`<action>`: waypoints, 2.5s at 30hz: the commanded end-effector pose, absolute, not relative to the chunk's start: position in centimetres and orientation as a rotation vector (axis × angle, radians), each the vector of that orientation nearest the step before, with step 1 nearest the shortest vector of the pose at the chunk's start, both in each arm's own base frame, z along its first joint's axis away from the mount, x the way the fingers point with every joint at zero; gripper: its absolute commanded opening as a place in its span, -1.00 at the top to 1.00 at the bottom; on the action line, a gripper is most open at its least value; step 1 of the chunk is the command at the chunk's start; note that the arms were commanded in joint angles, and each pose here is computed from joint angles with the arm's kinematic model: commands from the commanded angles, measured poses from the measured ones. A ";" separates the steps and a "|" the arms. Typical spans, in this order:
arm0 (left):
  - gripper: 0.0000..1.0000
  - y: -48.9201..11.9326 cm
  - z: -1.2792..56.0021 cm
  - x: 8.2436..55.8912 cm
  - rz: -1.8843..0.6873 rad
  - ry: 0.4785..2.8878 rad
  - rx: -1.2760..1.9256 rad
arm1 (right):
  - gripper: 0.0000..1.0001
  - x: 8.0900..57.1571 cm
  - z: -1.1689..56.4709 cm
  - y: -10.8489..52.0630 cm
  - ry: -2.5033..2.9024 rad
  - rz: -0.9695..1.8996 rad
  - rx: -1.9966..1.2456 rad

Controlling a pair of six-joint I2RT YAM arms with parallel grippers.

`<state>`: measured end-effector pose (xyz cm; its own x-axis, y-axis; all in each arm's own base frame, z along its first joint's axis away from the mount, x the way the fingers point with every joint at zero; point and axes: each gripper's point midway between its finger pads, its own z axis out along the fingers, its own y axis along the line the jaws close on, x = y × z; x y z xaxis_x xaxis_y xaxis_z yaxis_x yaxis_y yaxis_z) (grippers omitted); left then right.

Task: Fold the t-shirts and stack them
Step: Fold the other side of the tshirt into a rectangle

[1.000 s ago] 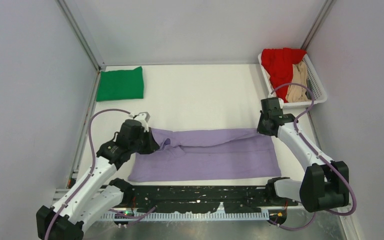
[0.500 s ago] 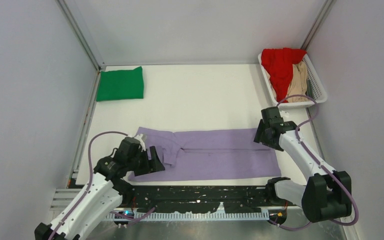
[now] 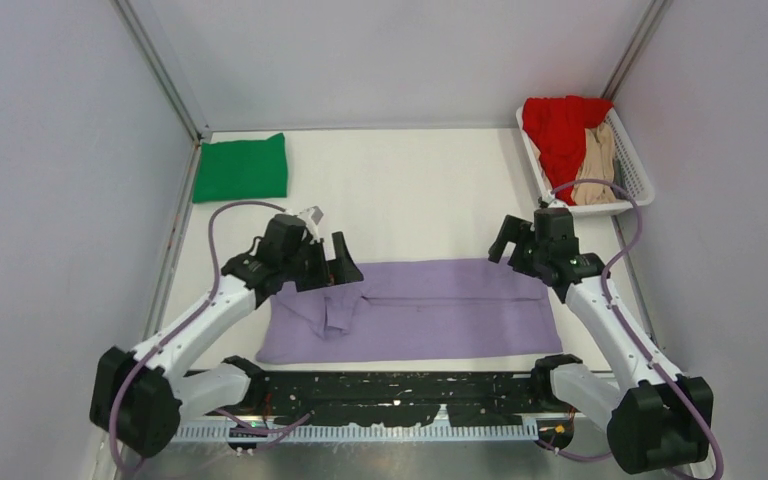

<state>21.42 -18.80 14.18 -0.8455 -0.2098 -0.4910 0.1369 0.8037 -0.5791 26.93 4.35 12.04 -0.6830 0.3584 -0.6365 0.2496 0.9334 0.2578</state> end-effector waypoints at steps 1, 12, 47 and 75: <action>-0.99 -21.2 12.3 23.3 -0.894 2.511 0.012 | -0.91 28.3 11.5 8.2 2.326 0.444 0.299; -0.99 -11.8 4.3 14.7 -0.282 2.956 -0.180 | -0.91 27.9 7.0 4.8 2.460 0.169 0.368; 0.44 -12.8 5.6 22.4 0.088 2.898 -0.460 | -0.91 27.8 6.5 3.4 2.466 0.063 0.330; -0.99 -10.7 11.4 15.9 -0.115 2.774 -0.511 | -0.91 28.1 7.2 5.0 2.434 0.183 0.286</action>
<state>11.07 -7.04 8.04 -0.9114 -0.3833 -0.1500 -0.4013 0.9085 0.1168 26.75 4.14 5.03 -0.8027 0.2604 -0.5366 0.2136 0.9655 0.1491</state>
